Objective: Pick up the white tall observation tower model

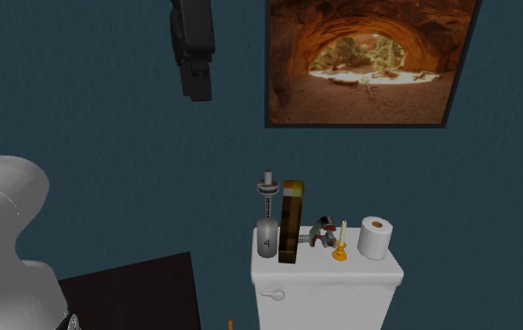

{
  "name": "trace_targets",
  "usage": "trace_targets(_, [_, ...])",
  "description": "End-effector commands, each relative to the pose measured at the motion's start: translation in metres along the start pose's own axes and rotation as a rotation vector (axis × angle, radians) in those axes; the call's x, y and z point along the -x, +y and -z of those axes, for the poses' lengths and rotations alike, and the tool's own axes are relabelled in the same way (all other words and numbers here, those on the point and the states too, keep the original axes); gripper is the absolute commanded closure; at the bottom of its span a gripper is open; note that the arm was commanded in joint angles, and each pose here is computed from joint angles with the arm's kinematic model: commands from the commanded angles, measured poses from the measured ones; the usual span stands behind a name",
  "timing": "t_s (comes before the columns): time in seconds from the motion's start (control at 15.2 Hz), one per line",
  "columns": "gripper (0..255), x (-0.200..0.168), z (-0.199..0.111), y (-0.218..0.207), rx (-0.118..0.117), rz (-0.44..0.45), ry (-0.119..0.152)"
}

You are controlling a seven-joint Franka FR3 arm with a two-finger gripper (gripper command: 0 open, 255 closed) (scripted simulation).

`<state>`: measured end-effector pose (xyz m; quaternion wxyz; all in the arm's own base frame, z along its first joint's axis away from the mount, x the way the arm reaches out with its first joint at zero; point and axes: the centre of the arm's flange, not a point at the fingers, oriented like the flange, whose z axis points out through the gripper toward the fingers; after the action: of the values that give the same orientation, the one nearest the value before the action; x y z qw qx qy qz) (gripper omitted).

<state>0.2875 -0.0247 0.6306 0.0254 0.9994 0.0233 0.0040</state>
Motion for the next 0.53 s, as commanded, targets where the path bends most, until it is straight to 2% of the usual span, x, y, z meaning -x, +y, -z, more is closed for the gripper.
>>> trace_targets(0.0, [0, 0.000, 0.000, 0.000, 0.000, 0.000, 0.000])
trace_targets(0.46, [0, -0.043, -0.045, -0.067, -0.010, -0.008, -0.002])
